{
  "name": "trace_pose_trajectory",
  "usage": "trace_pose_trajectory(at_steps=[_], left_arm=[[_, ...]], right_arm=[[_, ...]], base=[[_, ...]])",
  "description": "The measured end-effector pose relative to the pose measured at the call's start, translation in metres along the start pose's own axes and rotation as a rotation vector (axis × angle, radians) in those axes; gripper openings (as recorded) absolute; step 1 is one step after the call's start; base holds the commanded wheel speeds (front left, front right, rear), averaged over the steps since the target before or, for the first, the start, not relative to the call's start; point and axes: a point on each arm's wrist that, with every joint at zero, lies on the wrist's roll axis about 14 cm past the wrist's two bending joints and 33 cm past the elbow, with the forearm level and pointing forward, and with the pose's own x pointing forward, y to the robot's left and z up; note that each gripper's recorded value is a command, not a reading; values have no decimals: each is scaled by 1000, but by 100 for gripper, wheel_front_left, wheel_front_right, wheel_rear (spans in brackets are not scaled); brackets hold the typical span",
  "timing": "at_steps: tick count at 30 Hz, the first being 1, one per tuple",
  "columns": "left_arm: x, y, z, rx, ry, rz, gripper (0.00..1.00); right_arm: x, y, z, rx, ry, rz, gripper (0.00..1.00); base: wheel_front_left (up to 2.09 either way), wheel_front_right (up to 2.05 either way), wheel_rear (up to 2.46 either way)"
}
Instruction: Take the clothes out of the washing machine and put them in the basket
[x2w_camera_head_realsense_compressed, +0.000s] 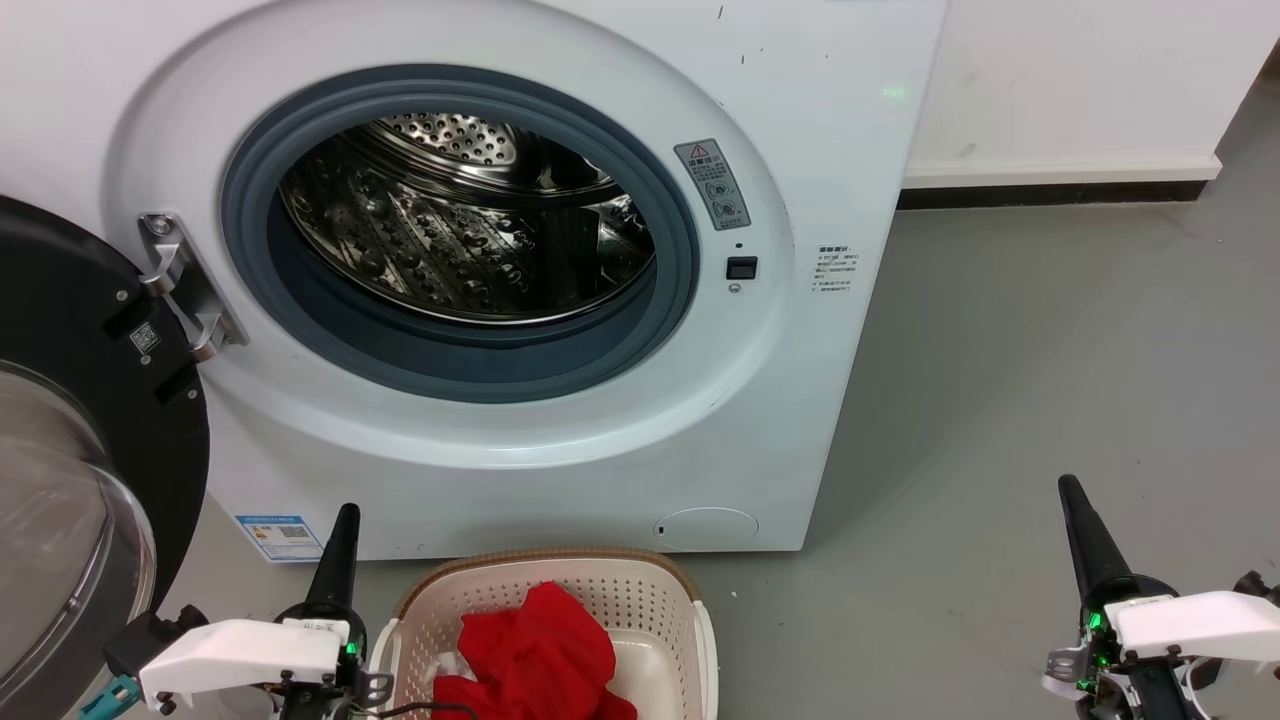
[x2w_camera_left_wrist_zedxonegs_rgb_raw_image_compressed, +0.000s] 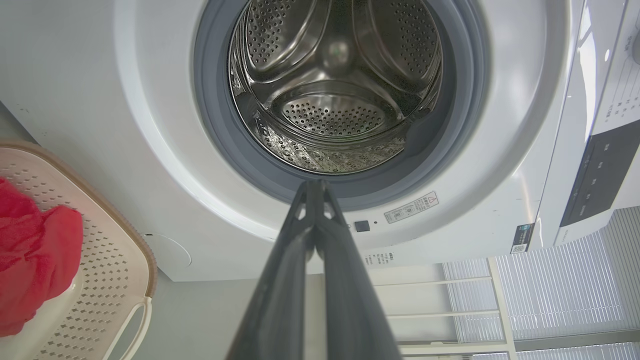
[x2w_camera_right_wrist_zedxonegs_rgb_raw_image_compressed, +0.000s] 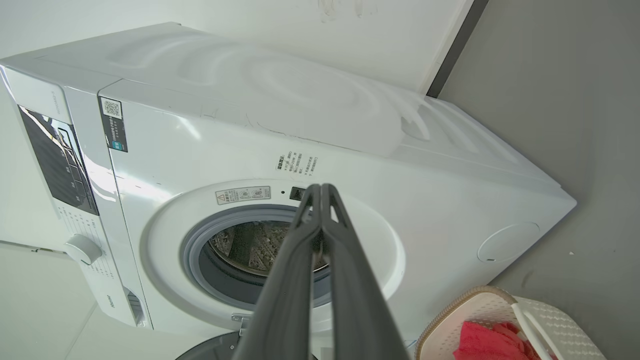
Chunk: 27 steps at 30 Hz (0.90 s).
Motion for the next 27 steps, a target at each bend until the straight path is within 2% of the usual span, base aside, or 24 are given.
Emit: trace_pose_trajectory(at_steps=[27], left_arm=[[8, -9, 1, -222, 15, -36, 0]], right_arm=[[7, 7, 0, 225, 17, 28, 0]], base=[[0, 0, 0]])
